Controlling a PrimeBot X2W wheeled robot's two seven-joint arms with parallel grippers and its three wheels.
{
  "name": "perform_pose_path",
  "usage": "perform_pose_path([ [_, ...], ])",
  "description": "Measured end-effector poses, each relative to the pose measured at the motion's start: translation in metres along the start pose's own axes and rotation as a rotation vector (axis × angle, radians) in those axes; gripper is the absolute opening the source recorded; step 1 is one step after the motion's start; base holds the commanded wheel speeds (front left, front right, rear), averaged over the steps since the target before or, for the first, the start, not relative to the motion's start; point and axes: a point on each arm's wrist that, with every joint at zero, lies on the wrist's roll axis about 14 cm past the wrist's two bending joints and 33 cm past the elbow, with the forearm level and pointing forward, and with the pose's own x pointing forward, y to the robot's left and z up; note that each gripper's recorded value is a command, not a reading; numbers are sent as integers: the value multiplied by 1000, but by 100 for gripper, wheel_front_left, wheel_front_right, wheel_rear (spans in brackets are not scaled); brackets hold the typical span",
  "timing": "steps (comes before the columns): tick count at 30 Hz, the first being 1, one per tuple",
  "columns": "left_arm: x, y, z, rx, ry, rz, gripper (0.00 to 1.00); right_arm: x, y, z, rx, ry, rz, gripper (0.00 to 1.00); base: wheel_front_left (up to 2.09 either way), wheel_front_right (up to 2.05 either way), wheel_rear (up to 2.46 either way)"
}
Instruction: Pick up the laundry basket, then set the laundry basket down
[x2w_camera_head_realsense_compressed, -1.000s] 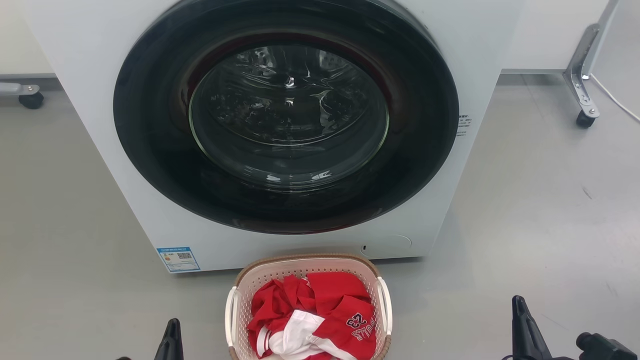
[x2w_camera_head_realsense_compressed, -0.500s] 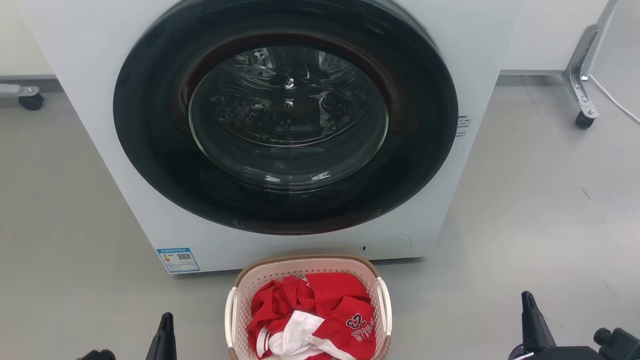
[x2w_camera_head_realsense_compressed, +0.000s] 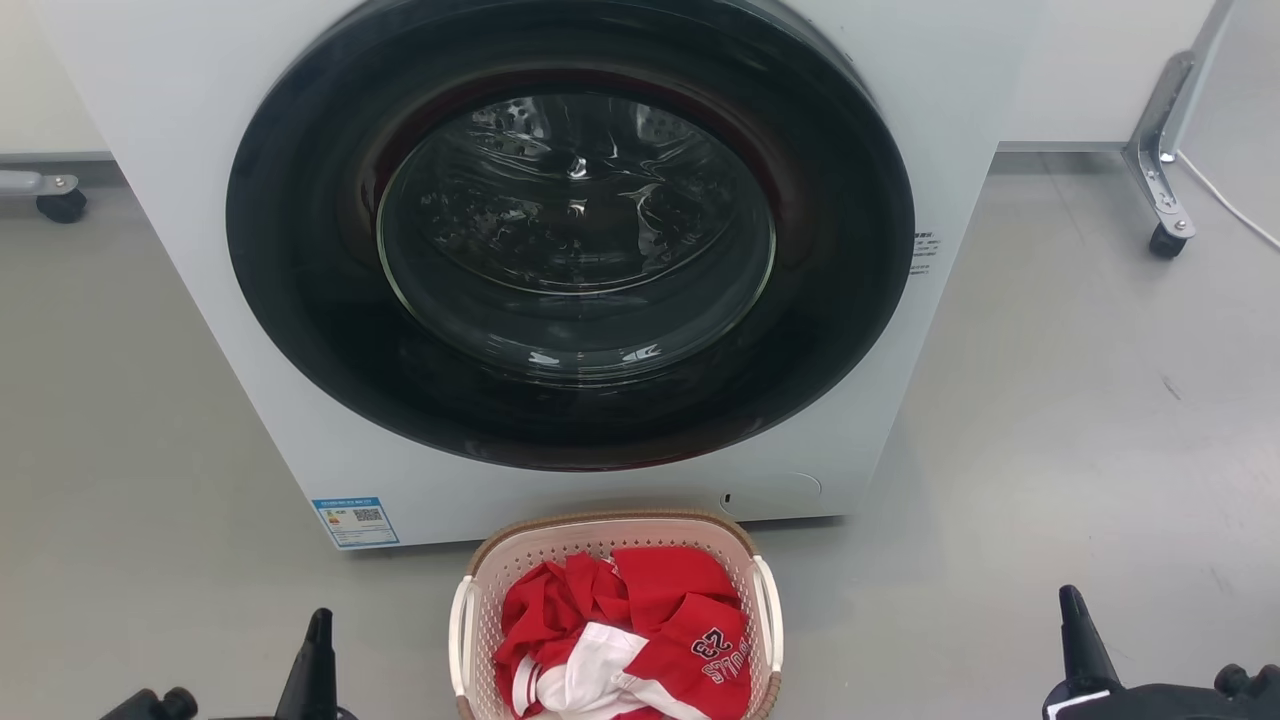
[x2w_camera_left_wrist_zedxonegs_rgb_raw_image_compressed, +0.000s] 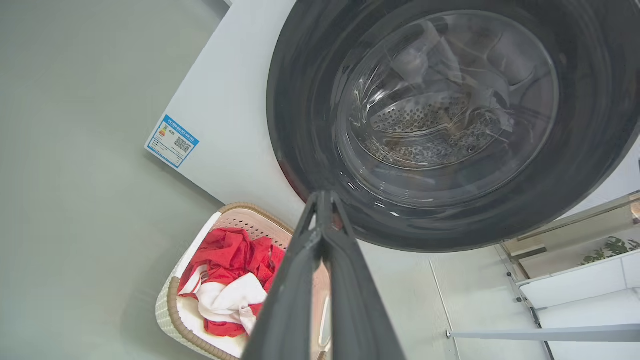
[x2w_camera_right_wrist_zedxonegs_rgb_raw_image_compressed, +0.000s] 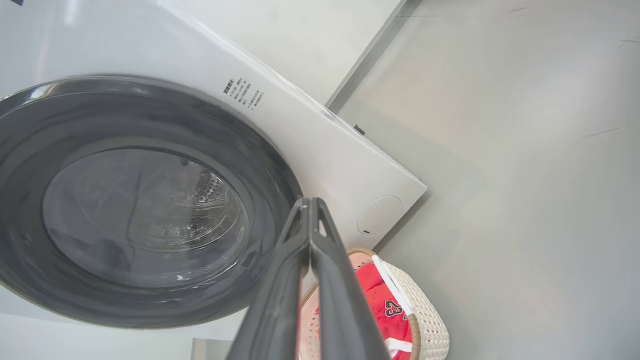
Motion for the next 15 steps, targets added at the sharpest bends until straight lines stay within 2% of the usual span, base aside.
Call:
perform_pose_path([
  [15, 9, -5, 8, -242, 5, -29, 0, 6, -2, 9, 232, 2, 15, 0, 0, 0, 0],
])
